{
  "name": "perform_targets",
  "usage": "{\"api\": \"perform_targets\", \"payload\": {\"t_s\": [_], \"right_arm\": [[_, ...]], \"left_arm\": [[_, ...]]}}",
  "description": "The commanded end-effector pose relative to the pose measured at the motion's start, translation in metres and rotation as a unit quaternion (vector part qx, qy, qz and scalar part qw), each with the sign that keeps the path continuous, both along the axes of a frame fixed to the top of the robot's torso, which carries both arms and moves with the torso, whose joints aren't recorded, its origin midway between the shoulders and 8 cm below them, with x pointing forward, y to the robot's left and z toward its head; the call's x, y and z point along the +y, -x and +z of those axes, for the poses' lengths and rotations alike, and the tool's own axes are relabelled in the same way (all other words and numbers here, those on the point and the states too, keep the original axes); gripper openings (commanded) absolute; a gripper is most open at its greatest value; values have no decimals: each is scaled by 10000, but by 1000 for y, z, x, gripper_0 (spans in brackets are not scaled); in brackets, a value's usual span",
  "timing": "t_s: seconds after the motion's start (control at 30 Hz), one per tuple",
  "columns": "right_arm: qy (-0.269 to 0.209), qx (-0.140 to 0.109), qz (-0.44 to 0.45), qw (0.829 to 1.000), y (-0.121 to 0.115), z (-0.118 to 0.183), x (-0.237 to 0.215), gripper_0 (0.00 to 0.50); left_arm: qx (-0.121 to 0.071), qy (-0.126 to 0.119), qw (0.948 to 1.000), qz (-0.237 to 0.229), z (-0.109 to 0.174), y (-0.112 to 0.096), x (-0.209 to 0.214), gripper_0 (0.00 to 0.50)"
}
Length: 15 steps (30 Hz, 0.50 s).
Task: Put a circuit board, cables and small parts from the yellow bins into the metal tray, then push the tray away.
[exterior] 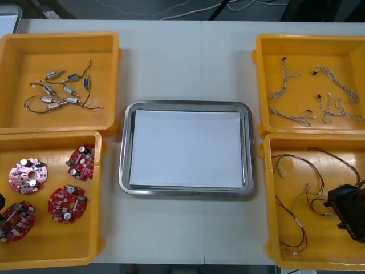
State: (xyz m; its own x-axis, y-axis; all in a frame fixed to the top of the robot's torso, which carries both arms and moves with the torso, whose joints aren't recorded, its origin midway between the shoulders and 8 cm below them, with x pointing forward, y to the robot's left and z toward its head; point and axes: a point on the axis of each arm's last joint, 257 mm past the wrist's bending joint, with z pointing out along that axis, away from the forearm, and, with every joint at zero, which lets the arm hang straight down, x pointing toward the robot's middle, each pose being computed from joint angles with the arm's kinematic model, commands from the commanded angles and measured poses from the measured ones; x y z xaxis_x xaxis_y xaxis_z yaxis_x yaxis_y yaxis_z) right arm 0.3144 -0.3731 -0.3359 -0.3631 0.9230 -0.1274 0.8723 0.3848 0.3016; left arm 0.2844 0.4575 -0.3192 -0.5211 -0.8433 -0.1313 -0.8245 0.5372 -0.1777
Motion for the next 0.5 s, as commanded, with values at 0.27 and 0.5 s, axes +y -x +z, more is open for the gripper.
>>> {"api": "perform_targets", "payload": {"t_s": [0.27,0.5], "right_arm": [[-4,82,-160,9998,7,-24,1,500],[11,75,-163,9998,6,-23,0,56]], "left_arm": [[-528,-452,9968,-383,70,-24,3,0],[-811,-654,9912,-814,100,-34,-15,0]]}}
